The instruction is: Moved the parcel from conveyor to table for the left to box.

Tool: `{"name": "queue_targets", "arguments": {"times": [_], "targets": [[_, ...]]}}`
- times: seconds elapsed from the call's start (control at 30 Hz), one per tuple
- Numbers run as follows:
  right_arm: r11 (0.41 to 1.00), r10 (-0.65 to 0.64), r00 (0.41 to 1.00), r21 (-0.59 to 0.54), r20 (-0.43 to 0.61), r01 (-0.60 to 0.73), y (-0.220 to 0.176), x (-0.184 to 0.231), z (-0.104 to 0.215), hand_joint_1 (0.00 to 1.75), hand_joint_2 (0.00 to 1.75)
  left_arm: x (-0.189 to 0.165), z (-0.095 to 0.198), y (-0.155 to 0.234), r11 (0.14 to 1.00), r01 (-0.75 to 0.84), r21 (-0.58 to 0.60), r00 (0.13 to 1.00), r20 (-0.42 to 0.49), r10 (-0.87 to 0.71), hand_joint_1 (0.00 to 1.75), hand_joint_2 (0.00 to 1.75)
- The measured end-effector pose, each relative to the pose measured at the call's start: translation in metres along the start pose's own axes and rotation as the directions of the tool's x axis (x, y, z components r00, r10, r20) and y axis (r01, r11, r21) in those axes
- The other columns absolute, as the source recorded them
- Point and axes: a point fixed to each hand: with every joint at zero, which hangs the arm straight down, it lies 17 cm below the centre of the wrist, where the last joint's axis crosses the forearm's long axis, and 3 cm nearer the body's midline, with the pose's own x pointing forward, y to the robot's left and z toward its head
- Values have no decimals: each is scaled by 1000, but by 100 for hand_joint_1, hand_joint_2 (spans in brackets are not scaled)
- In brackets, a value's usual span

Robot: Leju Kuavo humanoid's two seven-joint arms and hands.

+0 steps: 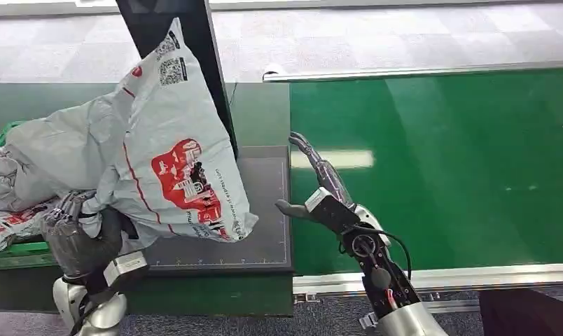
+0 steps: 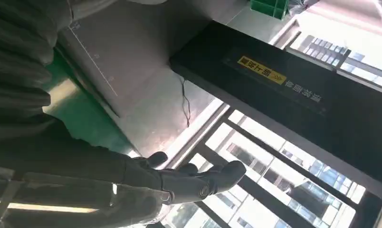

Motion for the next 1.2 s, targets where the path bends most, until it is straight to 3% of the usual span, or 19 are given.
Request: {"name": "queue_targets", "arguments": {"times": [0.6,0.77,0.83,1.0,1.07,1.13,1.2], "targets": [[1000,-4,1000,5,-7,4,3,-2,-1,0,175,2,-13,23,997,44,56,999,24,-45,175,175],[1000,6,1000,-6,-9,-6,2,-4,-1,0,175,23,-42,38,942,328,68,919,206,-335,175,175],[1000,11,1000,-14,-9,-11,0,-5,0,0,175,15,-58,42,896,435,88,867,228,-443,175,175],[999,18,1000,-26,-20,-18,-2,-8,3,0,175,-68,-91,58,770,636,45,770,11,-637,175,175],[1000,20,999,-20,-25,-21,-2,-10,4,0,175,-144,-101,53,716,691,-103,693,-187,-696,175,175],[1000,19,1000,-4,-25,-19,1,-10,4,0,175,-236,-108,44,671,679,-298,541,-415,-732,175,175],[1000,16,1000,12,-25,-16,6,-10,3,0,175,-298,-108,73,607,702,-372,363,-546,-755,175,175]]}}
